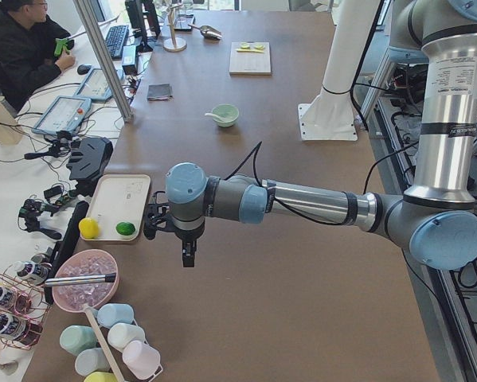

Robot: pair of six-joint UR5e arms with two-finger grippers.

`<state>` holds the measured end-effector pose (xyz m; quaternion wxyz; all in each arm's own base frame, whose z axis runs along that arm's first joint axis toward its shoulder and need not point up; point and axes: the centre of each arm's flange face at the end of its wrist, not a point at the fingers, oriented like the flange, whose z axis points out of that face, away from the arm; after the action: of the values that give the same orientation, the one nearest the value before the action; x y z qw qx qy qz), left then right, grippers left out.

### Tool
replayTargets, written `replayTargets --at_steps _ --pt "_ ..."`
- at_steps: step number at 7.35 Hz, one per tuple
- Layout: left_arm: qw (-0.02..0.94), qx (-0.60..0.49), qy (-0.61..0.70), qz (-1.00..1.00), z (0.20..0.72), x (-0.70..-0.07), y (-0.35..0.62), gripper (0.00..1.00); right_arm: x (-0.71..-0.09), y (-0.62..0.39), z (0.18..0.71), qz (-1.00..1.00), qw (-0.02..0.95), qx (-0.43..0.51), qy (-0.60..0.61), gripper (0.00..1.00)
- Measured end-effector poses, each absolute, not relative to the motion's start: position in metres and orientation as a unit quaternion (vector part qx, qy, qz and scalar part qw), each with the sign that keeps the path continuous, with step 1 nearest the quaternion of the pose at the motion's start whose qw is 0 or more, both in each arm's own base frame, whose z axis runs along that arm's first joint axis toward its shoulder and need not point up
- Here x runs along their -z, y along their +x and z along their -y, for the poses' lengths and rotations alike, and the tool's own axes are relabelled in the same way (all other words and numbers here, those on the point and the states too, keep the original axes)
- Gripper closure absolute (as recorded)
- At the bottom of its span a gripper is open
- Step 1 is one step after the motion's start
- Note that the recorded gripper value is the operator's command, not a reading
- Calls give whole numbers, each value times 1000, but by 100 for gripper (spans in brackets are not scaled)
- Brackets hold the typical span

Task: Place spoon in bowl

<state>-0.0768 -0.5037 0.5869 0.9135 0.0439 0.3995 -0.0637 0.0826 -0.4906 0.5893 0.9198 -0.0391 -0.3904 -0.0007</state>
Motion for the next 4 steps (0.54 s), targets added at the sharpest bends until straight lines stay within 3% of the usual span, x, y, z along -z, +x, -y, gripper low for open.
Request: replayTargets --at_steps 4 --pt "914 66 41 -398 502 -590 -77 2 -601 82 502 389 920 -3 -40 0"
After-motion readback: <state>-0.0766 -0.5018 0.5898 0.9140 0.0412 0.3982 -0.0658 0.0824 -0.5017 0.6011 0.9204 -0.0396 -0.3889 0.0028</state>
